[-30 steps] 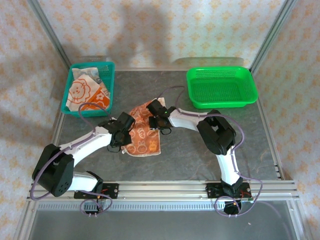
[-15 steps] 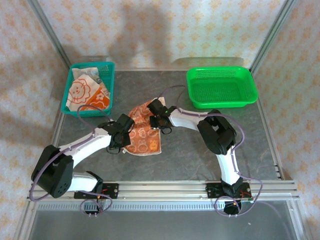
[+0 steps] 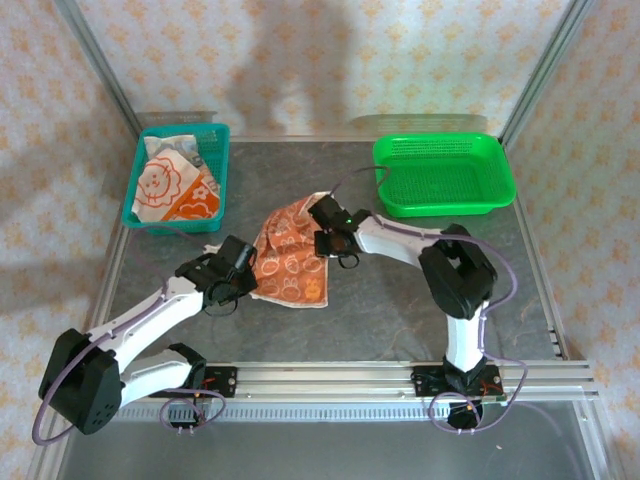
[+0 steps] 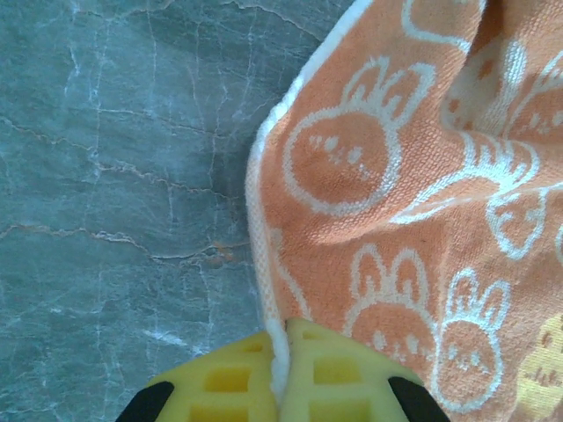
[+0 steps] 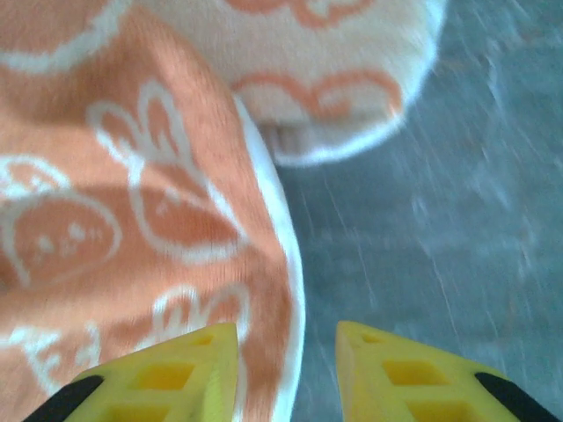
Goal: Fold and stack the towels
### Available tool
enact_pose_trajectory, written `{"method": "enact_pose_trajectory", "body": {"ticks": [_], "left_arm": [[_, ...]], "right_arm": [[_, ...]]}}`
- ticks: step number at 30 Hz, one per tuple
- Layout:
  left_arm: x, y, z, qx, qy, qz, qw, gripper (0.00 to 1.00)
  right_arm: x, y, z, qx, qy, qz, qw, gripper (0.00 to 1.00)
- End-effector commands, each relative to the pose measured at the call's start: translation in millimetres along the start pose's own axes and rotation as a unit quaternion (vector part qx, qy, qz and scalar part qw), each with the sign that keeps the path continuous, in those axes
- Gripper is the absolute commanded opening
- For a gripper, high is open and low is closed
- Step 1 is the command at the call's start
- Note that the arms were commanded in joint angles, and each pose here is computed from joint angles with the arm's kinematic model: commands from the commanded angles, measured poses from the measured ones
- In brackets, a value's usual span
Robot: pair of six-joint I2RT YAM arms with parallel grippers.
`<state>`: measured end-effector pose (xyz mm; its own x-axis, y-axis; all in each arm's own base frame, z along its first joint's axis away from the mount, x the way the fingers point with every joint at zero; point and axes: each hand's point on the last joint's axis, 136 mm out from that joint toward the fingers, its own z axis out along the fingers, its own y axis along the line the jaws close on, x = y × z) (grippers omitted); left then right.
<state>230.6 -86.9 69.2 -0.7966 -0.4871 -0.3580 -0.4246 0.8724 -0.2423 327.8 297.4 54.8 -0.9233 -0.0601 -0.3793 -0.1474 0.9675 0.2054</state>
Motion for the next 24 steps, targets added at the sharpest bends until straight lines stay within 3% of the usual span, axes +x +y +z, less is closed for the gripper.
{"method": "enact_pose_trajectory", "body": {"ticks": [1,11,24], "left_arm": [[-1.9,-4.5,-1.0,0.019,-0.010,-0.018,1.000,0.00],[9.5,-4.6,4.0,0.032,0.011,-0.007,0.999,0.00],[13.2,-2.4,4.4,0.034,0.014,-0.003,0.999,0.00]], "right_arm": [[33.6,-1.2,-18.0,0.010,0.009,0.040,0.999,0.35],[100.9,5.8,-22.3,0.004,0.023,0.093,0.995,0.31],[127.0,9.7,-17.7,0.012,0.032,0.093,0.995,0.31]]}}
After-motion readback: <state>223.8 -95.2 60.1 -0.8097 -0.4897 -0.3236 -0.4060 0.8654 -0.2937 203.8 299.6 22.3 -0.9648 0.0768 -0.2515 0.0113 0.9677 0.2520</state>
